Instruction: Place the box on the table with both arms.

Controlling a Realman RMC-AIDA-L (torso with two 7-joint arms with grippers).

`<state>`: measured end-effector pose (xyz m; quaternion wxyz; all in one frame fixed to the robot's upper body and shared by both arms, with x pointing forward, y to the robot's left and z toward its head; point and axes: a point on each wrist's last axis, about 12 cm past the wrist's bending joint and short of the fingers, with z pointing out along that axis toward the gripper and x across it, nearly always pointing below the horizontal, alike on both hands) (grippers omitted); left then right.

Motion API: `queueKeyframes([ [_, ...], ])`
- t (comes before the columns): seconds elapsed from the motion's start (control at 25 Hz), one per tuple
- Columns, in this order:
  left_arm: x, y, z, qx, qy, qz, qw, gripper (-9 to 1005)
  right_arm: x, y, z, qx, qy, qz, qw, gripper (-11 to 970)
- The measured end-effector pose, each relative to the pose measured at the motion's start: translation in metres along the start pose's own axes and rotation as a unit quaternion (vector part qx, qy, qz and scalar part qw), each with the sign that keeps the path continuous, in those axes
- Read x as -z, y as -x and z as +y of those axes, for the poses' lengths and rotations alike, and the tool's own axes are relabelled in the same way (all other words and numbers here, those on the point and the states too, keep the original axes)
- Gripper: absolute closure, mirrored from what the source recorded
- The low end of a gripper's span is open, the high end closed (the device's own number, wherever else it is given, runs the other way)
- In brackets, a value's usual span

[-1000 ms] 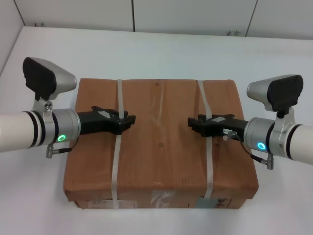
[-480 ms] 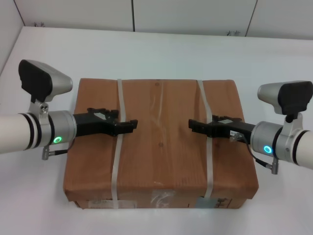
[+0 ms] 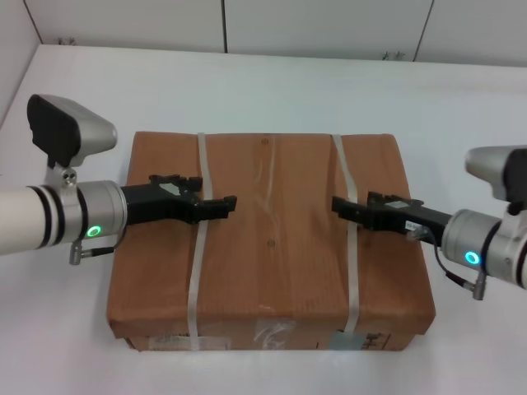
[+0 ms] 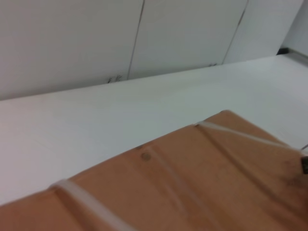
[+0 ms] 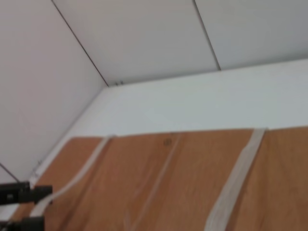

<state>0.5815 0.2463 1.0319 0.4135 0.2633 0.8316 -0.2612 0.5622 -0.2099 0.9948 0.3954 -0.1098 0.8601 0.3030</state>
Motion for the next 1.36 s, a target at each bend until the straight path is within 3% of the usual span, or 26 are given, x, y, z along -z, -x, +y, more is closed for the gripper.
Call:
queueKeyframes([
  [0.28,0.028,0.01,-0.009,-0.05,-0.062,-0.087,0.993,185,0.019,0.003,-0.009,-0.004,0.028,-0.047,0.999,103],
  [0.44,0.049,0.013,-0.019,-0.088,-0.113,-0.161,0.977,185,0.04,0.009,-0.003,0.059,0.094,-0.113,0.987,104],
  [0.64,0.078,0.013,-0.025,-0.128,-0.191,-0.198,0.953,185,0.07,0.023,0.015,0.218,0.215,-0.18,0.935,106],
  [0.76,0.093,0.014,-0.028,-0.143,-0.24,-0.207,0.937,185,0.085,0.033,0.021,0.265,0.268,-0.192,0.906,106],
  [1.04,0.103,0.017,-0.03,-0.149,-0.273,-0.217,0.925,185,0.097,0.041,0.025,0.295,0.314,-0.189,0.882,107],
  [1.36,0.103,0.018,-0.032,-0.15,-0.282,-0.219,0.922,185,0.089,0.047,0.03,0.282,0.327,-0.172,0.885,107],
])
